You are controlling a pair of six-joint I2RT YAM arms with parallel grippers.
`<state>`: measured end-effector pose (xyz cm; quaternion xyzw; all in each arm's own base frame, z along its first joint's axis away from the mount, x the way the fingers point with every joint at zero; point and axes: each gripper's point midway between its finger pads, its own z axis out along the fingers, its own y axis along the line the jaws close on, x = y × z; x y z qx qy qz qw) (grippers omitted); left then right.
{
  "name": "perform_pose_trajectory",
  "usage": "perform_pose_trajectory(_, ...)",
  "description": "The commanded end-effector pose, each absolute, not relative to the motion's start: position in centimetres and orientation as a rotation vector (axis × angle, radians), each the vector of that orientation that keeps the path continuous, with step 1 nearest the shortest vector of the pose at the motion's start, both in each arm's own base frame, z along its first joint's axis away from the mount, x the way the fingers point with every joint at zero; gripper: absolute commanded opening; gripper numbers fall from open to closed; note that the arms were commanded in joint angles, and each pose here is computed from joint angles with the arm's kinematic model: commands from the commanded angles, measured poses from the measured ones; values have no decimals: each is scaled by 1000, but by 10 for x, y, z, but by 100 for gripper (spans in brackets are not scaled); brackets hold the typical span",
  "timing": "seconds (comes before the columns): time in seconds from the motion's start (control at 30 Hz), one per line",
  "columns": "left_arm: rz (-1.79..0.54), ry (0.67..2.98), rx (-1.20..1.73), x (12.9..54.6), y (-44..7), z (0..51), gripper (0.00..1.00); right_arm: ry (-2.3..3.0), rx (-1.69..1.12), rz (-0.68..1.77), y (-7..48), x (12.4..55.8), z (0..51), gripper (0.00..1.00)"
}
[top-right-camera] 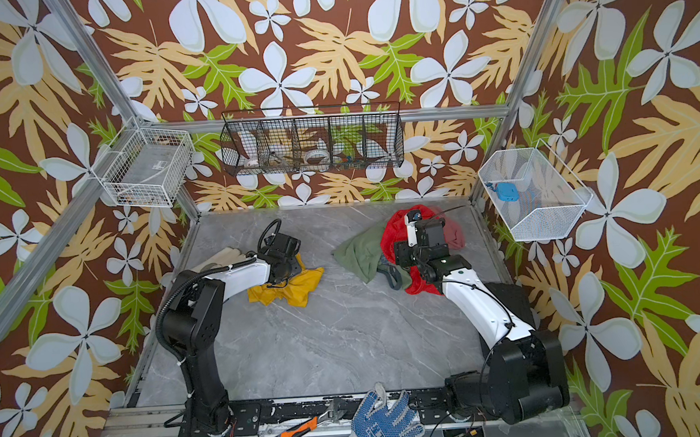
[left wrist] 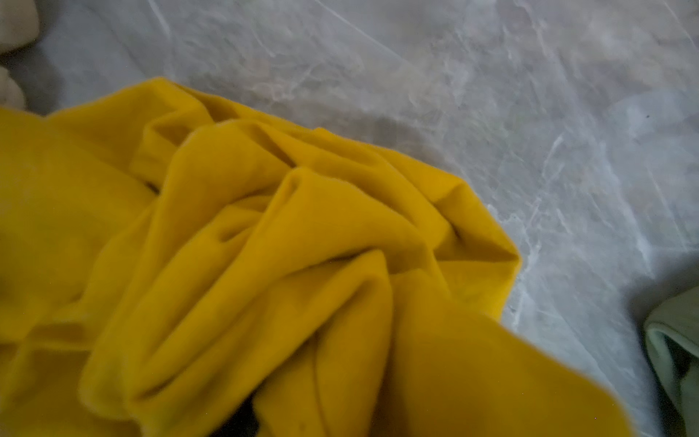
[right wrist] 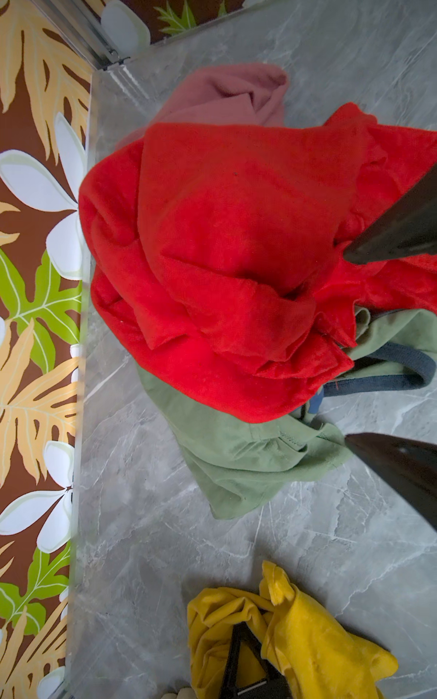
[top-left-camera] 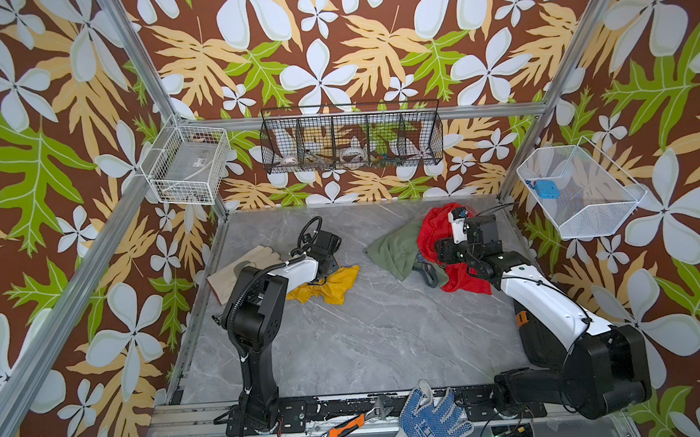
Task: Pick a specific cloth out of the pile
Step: 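Lower the yellow cloth onto the table and open the left gripper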
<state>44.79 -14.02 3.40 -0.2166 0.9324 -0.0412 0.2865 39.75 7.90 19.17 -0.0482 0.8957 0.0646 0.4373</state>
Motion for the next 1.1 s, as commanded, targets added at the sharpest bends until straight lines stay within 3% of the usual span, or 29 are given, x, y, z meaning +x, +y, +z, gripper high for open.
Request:
perform_pose_trajectory(0.0, -163, 2551, -589, 452, -141, 21, 48, 2227, -90, 144, 75, 400, 195, 70)
perform_pose_trajectory(0.6, -251, 2447, -711, 575, -97, 31, 49, 2245, 4, 119, 68, 407, 198, 70)
perform_pose_trajectory(1.07, -302, 2373, -721, 596, -86, 53, 60, 2249, -2, 99, 68, 414, 198, 71)
